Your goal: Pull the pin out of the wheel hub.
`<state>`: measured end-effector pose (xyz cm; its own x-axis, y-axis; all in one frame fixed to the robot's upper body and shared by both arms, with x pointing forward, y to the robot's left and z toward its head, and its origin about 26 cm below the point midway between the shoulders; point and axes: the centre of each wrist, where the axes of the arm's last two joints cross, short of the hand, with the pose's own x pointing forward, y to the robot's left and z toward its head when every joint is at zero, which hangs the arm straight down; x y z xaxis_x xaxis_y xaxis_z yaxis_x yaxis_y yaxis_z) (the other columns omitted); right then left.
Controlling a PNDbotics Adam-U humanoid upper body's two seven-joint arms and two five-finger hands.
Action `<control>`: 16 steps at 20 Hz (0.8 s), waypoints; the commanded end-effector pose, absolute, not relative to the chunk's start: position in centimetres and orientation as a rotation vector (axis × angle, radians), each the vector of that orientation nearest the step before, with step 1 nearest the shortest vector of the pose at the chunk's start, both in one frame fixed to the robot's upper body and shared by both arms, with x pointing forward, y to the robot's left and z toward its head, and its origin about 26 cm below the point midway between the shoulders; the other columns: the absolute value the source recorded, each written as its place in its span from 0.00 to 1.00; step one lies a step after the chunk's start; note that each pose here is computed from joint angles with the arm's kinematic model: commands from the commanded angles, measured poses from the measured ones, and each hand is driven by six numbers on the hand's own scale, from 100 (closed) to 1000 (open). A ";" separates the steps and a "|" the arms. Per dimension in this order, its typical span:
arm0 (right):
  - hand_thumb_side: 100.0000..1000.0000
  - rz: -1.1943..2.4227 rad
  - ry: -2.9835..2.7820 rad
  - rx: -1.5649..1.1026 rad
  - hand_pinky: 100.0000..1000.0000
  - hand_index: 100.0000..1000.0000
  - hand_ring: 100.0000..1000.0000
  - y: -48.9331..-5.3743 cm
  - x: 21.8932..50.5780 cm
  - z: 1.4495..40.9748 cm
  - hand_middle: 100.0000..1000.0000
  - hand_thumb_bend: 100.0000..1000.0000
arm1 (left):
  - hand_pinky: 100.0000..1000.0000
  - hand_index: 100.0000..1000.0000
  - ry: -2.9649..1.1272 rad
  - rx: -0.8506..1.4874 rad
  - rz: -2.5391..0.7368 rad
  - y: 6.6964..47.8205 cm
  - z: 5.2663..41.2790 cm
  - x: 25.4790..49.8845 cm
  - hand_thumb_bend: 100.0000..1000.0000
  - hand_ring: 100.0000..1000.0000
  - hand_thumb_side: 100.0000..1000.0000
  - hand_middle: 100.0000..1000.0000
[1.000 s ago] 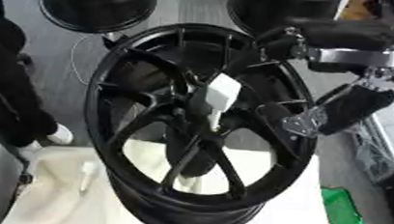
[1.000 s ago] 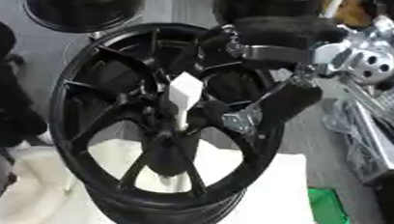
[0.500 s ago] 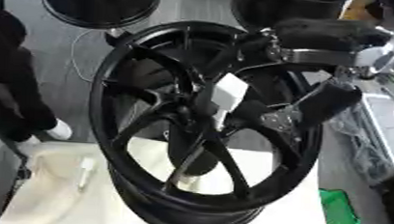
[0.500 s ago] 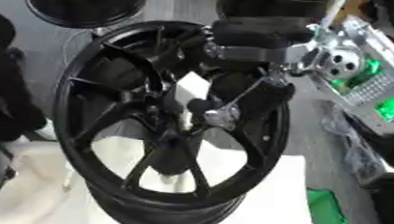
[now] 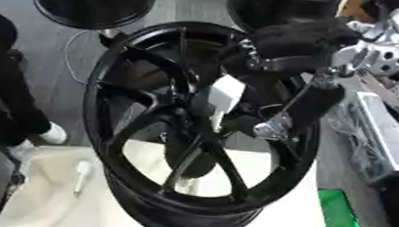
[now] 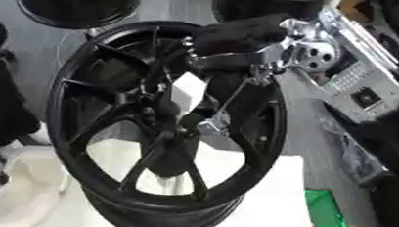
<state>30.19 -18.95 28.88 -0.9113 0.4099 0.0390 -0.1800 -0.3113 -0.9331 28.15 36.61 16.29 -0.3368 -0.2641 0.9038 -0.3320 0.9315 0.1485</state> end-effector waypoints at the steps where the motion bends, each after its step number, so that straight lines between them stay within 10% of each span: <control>1: 0.30 2.329 -1.525 -0.385 0.94 0.90 0.89 -19.6 29.9 30.1 0.82 0.17 | 0.58 0.73 -1.962 0.442 0.057 36.7 17.2 28.1 0.00 0.77 0.71 0.73; 16: 0.35 2.270 -1.585 -0.615 0.95 0.90 0.89 -20.1 29.9 31.5 0.80 0.34 | 0.57 0.73 -1.956 0.437 0.049 36.4 16.9 28.2 0.00 0.76 0.71 0.72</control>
